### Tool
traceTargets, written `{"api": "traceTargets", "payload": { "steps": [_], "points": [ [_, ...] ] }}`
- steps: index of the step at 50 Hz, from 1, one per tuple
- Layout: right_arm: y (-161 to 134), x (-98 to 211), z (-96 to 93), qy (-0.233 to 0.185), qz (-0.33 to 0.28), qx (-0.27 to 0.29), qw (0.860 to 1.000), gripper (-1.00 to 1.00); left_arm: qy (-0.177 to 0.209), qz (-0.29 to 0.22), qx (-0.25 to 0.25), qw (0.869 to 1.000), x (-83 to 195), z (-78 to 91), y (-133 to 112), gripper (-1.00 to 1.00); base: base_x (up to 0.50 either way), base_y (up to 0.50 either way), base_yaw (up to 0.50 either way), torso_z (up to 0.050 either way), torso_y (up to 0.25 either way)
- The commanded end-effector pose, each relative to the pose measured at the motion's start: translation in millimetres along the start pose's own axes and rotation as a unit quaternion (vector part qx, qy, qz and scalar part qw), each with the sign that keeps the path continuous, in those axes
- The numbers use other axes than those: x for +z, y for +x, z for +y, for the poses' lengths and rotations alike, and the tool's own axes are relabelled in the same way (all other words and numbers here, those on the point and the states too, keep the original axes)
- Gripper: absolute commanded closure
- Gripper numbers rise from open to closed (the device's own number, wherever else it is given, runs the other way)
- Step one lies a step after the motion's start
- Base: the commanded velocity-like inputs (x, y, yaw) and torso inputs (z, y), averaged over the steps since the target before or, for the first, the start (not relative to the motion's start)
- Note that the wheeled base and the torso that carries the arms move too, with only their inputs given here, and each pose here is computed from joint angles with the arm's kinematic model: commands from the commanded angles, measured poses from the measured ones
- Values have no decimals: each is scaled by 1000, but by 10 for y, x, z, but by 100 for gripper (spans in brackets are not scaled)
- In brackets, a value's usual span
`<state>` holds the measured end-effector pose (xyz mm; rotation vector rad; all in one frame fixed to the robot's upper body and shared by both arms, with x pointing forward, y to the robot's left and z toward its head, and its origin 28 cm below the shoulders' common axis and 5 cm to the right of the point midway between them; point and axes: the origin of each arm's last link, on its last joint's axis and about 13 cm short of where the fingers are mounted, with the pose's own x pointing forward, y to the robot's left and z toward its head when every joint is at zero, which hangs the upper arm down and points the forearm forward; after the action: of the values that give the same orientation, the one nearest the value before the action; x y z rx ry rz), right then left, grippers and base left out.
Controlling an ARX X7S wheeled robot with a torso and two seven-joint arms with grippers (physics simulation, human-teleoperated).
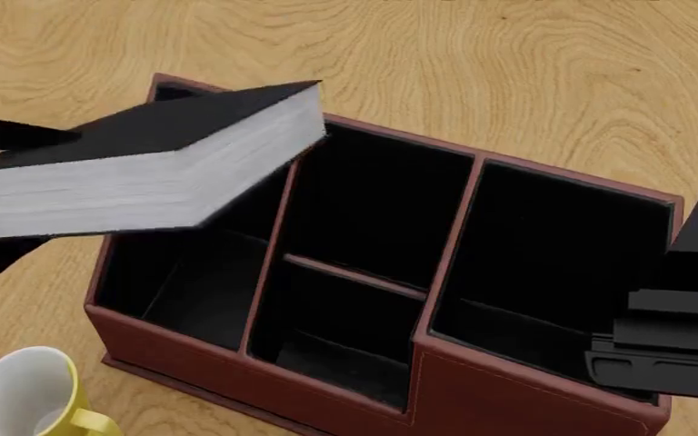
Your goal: Pick up the book and place it in the back compartment of the caddy.
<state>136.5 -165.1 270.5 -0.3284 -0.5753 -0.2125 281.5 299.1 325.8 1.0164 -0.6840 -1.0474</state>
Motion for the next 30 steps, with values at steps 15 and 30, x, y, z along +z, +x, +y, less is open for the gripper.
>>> {"api": "traceTargets", "payload": {
  "steps": [15,30],
  "points": [
    [-4,53,-7,-2,-4,-9,1000,-100,85,-10,-86,993,-22,156,160,100,0,0,0,0,1],
    [-7,52,-16,-2,-4,-13,1000,-100,67,-9,-130,989,-115,28,248,100,0,0,0,0,1]
  ]
}}
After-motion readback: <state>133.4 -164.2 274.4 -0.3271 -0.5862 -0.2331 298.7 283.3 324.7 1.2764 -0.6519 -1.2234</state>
